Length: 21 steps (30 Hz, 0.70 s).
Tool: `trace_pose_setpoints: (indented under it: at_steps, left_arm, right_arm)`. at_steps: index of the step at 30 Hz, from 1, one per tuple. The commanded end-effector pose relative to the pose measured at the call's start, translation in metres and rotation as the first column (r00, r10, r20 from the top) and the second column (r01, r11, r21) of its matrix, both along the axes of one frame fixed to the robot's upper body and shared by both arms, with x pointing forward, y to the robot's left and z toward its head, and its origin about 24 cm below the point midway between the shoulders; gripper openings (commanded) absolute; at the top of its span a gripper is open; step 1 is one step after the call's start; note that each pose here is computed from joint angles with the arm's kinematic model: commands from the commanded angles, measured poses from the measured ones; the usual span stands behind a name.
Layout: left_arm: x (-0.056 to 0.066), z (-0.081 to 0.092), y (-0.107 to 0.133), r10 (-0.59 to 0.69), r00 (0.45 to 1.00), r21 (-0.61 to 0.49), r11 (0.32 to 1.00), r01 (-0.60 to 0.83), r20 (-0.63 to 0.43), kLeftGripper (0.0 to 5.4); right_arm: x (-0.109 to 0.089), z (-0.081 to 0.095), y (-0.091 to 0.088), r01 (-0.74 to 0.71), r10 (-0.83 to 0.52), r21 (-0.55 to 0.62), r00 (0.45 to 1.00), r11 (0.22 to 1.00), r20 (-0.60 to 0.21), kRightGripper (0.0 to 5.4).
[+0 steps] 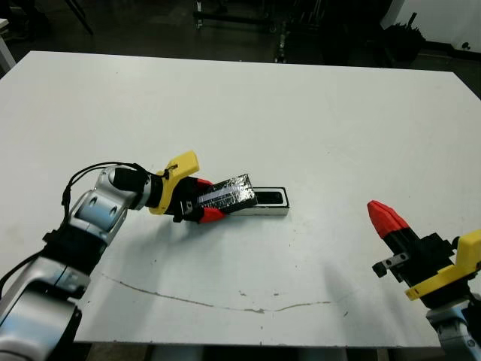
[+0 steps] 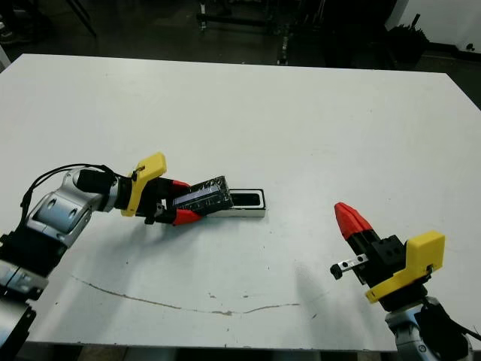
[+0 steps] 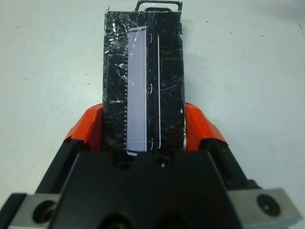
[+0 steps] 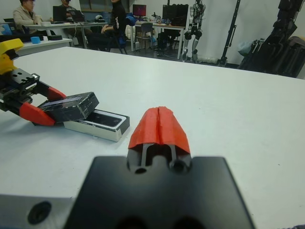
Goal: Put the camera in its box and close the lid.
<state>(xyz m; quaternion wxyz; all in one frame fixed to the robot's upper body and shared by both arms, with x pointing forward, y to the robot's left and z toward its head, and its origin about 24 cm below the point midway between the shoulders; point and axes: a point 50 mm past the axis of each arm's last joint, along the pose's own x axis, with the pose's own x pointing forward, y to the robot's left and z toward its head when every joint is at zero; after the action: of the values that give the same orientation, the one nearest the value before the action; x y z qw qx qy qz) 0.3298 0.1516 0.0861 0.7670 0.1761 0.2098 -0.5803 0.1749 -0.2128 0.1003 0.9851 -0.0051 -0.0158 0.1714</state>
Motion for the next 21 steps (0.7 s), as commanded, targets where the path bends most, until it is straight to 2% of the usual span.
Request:
trace_pose_setpoints:
  at_steps: [1, 12, 21]
  left_arm:
    - [0.012, 0.003, 0.008, 0.041, 0.999, 0.028, 0.999, -0.041, -0.005, 3.16]
    - [0.022, 0.003, -0.002, -0.102, 0.991, 0.095, 0.989, 0.11, -0.083, 3.16]
    - [0.019, -0.004, -0.011, -0.132, 0.977, 0.061, 0.988, 0.144, -0.165, 3.16]
  right_arm:
    - [0.0, -0.001, -0.001, -0.002, 0.001, -0.016, 1.0, 1.0, -0.009, 0.0]
    - [-0.002, -0.002, -0.002, 0.008, -0.008, -0.02, 1.0, 1.0, -0.012, 0.0]
    - [-0.003, -0.003, -0.004, 0.014, -0.015, -0.026, 1.0, 1.0, -0.015, 0.0]
